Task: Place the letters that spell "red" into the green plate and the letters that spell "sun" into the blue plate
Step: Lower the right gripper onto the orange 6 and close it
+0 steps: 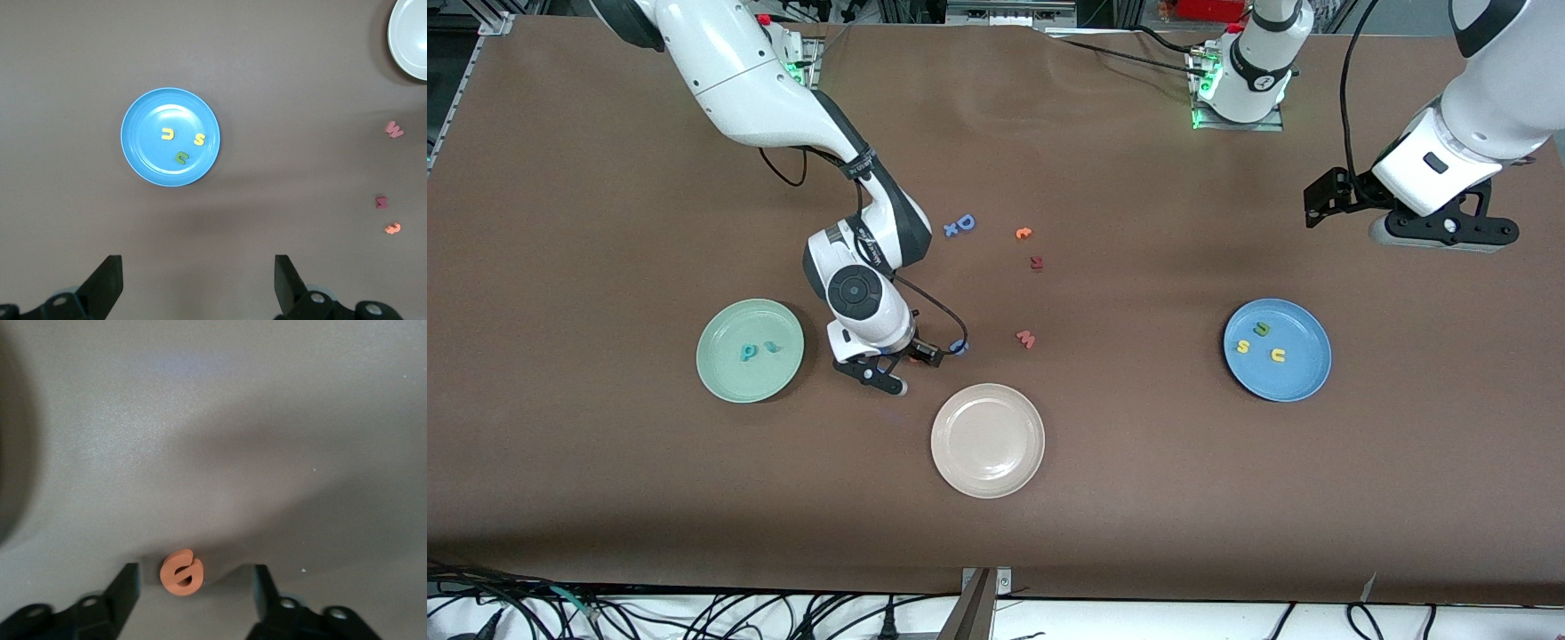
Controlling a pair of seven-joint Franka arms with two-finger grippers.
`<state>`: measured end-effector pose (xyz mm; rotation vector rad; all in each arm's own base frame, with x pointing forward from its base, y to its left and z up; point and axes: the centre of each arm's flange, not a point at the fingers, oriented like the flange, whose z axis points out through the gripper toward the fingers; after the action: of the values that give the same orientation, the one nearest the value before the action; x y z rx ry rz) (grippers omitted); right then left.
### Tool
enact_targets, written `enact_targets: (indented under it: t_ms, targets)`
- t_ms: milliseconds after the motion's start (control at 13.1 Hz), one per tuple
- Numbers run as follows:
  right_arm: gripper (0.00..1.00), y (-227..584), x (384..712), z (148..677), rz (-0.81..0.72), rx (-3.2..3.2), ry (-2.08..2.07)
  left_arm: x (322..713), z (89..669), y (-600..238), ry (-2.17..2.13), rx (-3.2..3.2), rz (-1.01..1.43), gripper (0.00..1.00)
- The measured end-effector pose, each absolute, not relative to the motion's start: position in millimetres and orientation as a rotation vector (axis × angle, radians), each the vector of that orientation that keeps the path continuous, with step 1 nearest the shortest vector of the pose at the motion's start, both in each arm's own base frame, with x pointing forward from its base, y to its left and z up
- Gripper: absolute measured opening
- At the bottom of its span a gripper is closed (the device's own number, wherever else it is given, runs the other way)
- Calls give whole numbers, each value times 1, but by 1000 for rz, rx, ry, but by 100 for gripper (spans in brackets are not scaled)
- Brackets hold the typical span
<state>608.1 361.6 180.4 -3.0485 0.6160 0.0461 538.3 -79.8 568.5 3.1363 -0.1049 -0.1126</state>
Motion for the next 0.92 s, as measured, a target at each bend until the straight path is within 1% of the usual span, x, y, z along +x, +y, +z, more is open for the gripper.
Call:
enact_targets:
  t_ms: [76, 153, 229, 305, 382, 458, 534, 687, 840, 916]
  targets:
    - [73, 362, 608, 180, 46, -3048, 616, 538, 568, -80, -106, 3136, -118, 100]
    - [63, 362, 608, 180, 46, -3048, 616, 538, 568, -80, -107, 3136, -119, 100]
    - [63, 362, 608, 180, 46, -3049, 616, 538, 568, -81, -109, 3136, -119, 100]
    - [54, 362, 608, 180, 46, -3048, 616, 538, 568, -82, -111, 3136, -119, 100]
    - [50, 362, 608, 180, 46, -3049, 616, 537, 568, -82, -113, 3136, -119, 100]
    - [50, 362, 608, 180, 47, -3049, 616, 537, 568, -82, -113, 3136, -119, 100]
    - [47, 362, 608, 178, 49, -3050, 616, 537, 568, -82, -113, 3136, -119, 100]
    - [46, 362, 608, 178, 51, -3051, 616, 538, 568, -82, -113, 3136, -120, 100]
    - [43, 361, 608, 178, 51, -3051, 616, 538, 568, -82, -114, 3136, -120, 100]
    - [43, 361, 608, 178, 51, -3051, 617, 538, 568, -82, -114, 3136, -120, 100]
